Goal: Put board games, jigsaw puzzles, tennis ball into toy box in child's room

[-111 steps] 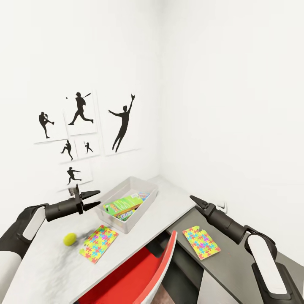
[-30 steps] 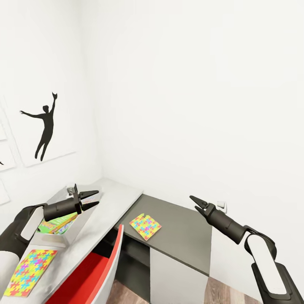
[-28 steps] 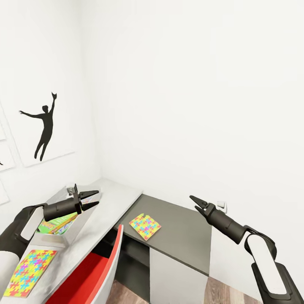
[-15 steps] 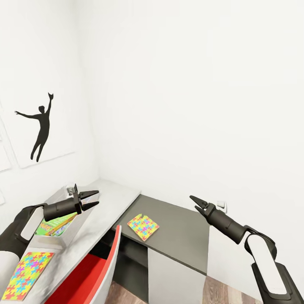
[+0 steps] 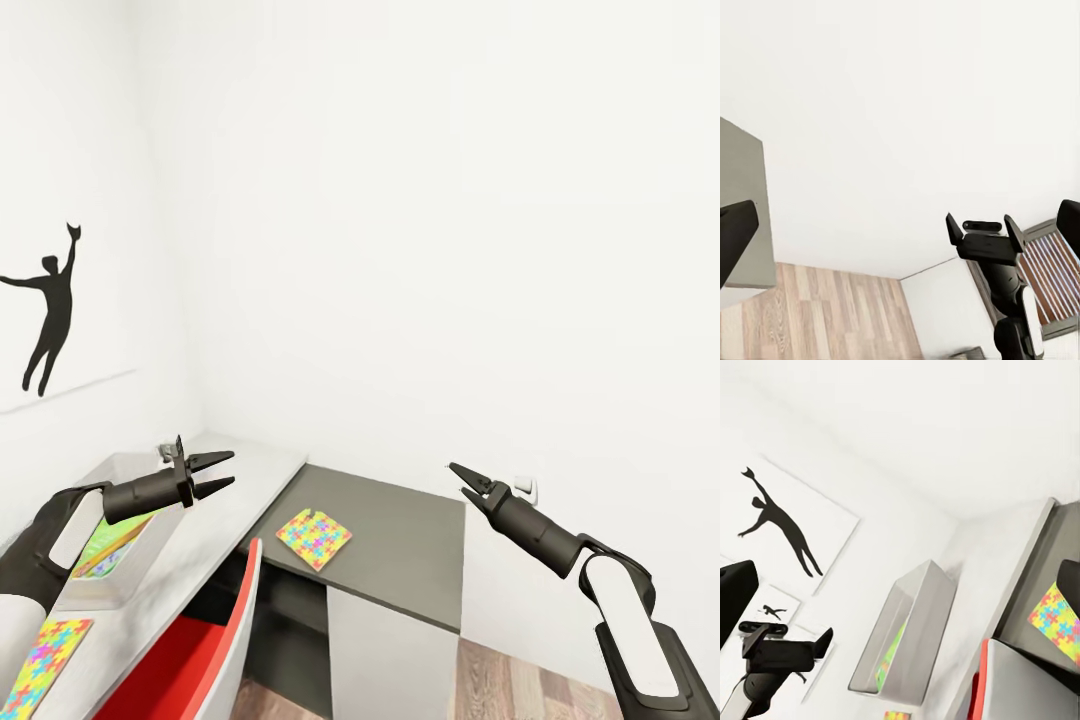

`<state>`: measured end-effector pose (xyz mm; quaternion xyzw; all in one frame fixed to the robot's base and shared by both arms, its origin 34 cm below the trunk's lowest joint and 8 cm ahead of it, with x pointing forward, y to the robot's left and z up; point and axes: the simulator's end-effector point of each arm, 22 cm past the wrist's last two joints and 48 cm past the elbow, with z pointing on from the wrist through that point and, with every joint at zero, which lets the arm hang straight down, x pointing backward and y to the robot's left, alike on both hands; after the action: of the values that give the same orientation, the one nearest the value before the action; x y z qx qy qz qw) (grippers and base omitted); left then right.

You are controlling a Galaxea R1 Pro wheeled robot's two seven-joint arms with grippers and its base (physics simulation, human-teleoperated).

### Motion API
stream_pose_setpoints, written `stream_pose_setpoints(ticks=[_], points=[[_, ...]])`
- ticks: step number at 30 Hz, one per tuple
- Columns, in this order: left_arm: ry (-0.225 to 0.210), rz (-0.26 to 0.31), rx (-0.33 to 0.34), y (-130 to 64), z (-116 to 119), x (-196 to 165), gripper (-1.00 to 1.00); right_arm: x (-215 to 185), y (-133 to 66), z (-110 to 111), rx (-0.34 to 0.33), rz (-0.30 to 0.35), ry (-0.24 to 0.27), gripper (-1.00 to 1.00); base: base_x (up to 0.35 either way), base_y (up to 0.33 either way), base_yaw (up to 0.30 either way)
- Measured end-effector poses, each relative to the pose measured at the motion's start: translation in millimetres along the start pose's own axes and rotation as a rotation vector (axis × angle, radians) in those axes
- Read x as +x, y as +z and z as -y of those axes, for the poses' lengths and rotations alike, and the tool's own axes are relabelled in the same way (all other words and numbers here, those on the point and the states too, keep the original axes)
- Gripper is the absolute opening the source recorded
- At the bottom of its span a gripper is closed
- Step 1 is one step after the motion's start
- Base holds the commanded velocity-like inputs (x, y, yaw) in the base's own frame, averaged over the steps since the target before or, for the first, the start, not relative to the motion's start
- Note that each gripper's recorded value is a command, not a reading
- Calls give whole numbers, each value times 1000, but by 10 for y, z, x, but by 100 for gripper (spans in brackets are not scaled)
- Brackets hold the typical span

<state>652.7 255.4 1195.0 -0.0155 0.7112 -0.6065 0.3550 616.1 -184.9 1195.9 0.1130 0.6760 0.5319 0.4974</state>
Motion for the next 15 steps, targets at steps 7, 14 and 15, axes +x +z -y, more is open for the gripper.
stream_pose_setpoints(ticks=[7,14,15], points=[[6,2,3,-7,37,-8,100,-12,-10,-23,-3,3,-2,100,-2,1,-221],[11,4,6,-14,73,-16,100,-26,-20,-53,-7,6,-6,100,0,0,-221],[12,4,6,-16,78,-17,100,-27,-21,-58,-7,6,-7,100,0,0,-221]])
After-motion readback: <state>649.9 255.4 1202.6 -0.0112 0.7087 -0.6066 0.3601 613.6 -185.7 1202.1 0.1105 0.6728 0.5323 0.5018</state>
